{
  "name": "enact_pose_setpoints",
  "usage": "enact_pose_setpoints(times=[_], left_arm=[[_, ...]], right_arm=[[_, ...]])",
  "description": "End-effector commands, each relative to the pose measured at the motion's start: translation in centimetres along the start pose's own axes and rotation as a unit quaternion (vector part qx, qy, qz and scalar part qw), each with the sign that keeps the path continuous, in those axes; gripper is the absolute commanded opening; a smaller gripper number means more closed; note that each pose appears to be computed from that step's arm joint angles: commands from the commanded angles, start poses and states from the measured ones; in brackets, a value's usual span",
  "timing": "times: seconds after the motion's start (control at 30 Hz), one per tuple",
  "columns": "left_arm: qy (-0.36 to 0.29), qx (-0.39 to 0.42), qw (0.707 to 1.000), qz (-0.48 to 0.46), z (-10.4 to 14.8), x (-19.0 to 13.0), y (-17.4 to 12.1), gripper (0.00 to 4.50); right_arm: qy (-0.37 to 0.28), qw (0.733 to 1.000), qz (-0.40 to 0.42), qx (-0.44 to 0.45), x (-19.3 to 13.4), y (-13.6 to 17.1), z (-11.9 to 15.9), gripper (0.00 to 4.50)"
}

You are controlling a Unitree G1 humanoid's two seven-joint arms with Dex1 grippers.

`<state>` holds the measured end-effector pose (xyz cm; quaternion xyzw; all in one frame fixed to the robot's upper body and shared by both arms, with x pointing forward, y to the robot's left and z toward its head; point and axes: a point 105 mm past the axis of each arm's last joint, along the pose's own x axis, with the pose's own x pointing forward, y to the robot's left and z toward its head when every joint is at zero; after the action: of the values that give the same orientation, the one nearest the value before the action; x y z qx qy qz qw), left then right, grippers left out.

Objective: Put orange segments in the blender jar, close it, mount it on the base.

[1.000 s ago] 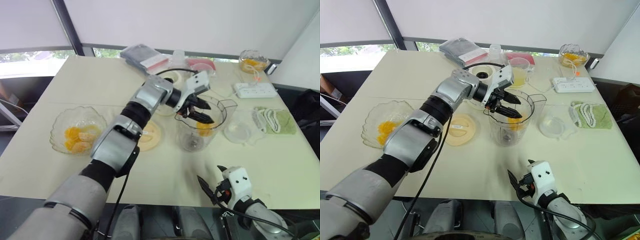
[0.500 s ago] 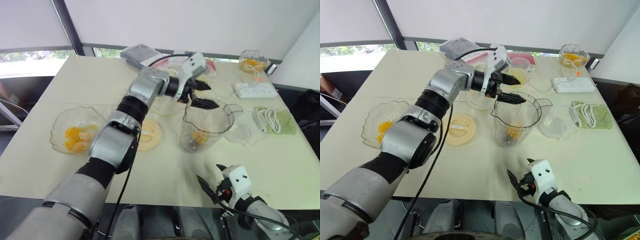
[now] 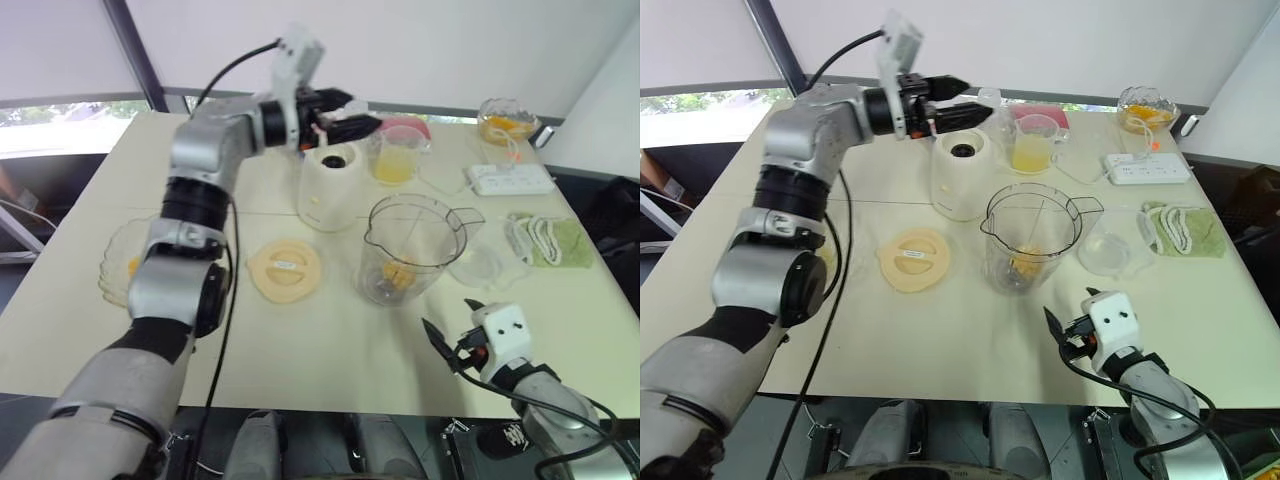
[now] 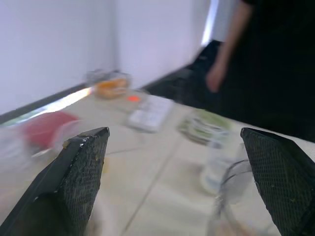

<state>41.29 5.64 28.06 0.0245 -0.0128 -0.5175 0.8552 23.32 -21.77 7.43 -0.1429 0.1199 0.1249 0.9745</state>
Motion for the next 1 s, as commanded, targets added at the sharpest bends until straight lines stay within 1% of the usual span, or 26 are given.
enact_pose_setpoints(times=[0.03, 0.07, 0.1, 0.17, 0.23, 0.33, 0.4, 0.5, 0.57, 0.63, 0.77, 1.0], left_arm=[[0.025, 0.029, 0.999, 0.030, -3.1, -3.5, 0.7, 4.46], [0.034, 0.039, 0.998, 0.036, -3.9, -4.1, 0.6, 4.46], [0.058, 0.051, 0.996, 0.043, -5.7, -5.1, 0.6, 4.46], [0.091, 0.043, 0.994, 0.035, -8.8, -6.8, -0.6, 4.46], [0.099, 0.025, 0.994, 0.031, -10.4, -7.5, -1.6, 4.46], [0.100, 0.008, 0.995, 0.026, -11.6, -7.6, -3.3, 4.46], [0.099, 0.009, 0.995, 0.019, -12.0, -7.5, -4.2, 4.46], [0.095, 0.006, 0.995, 0.007, -11.8, -7.3, -5.2, 4.46], [0.101, 0.013, 0.995, 0.010, -12.0, -7.3, -5.2, 4.46], [0.106, 0.019, 0.994, 0.024, -12.2, -7.3, -4.9, 4.46], [0.100, 0.015, 0.994, 0.029, -12.0, -7.2, -4.9, 4.46], [0.103, 0.019, 0.994, 0.038, -12.1, -7.2, -4.6, 4.46]], right_arm=[[-0.041, 0.997, -0.067, -0.012, -0.7, -3.3, 1.9, 4.50], [-0.047, 0.996, -0.075, -0.013, -0.8, -3.8, 2.2, 4.50], [-0.051, 0.995, -0.087, -0.010, -0.8, -4.4, 2.4, 4.50], [-0.054, 0.992, -0.113, -0.008, -0.9, -5.7, 2.6, 4.50], [-0.051, 0.989, -0.135, -0.009, -1.0, -6.7, 2.4, 4.50], [-0.043, 0.980, -0.192, -0.011, -1.1, -9.0, 2.0, 4.50], [-0.047, 0.974, -0.223, 0.005, -1.1, -10.2, 2.0, 4.50], [-0.045, 0.969, -0.244, 0.016, -0.9, -11.0, 1.8, 4.50], [-0.037, 0.965, -0.260, 0.012, -1.0, -11.5, 1.5, 4.50], [-0.032, 0.959, -0.278, 0.034, -1.0, -11.9, 0.9, 4.50], [-0.030, 0.956, -0.278, 0.086, -0.1, -11.3, 0.4, 4.50], [-0.028, 0.953, -0.281, 0.112, 1.5, -10.5, 0.4, 4.50]])
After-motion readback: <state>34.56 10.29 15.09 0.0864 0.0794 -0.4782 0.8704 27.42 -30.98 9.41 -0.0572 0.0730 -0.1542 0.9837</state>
